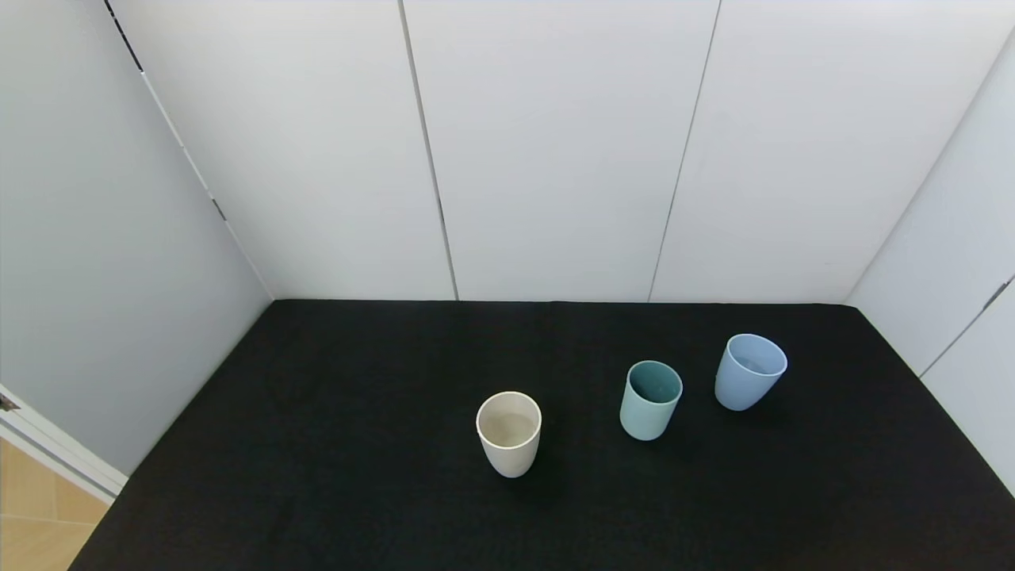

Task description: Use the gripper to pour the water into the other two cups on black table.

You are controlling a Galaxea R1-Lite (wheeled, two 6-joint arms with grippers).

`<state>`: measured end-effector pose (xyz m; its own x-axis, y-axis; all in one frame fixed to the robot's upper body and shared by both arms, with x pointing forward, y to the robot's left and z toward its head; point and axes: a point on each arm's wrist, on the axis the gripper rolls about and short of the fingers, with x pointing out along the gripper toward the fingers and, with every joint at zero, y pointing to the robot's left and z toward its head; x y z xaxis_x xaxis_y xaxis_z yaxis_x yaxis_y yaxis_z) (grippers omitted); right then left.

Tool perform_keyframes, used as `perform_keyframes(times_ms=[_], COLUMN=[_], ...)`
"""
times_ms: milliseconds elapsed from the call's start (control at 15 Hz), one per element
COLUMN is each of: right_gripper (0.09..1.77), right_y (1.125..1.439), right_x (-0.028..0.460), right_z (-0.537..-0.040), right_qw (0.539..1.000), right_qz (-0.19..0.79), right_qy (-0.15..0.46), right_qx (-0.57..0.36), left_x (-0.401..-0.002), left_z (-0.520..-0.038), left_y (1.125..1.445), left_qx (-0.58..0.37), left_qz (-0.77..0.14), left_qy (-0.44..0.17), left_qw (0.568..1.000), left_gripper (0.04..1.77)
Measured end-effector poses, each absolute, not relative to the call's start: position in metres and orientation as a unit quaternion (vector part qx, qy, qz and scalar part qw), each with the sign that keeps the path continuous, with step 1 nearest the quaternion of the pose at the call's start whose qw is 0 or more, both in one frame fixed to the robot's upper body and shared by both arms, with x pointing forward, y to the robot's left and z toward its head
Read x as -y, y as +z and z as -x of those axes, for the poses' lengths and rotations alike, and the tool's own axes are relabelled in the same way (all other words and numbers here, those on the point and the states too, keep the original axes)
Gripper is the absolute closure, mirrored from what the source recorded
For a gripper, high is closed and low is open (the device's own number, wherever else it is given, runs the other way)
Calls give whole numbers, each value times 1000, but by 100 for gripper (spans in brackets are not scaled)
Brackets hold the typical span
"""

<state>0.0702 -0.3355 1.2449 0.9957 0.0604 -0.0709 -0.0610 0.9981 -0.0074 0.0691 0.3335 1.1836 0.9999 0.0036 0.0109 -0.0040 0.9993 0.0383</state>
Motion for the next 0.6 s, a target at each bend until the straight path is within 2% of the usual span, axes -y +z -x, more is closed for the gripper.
perform_keyframes(times_ms=[267,600], right_gripper=[16,16], right_y=[1275,1285], right_x=[335,331], right_z=[-107,-170], right_qw=[997,992], right_qz=[11,14], right_qy=[42,56], right_qx=[-67,-112], left_x=[-334,-334], left_z=[-69,-69], left_y=[1184,1184], left_qx=[5,5], left_qz=[-19,-19], left_qy=[2,2], left_qw=[1000,1000], left_gripper=[9,9])
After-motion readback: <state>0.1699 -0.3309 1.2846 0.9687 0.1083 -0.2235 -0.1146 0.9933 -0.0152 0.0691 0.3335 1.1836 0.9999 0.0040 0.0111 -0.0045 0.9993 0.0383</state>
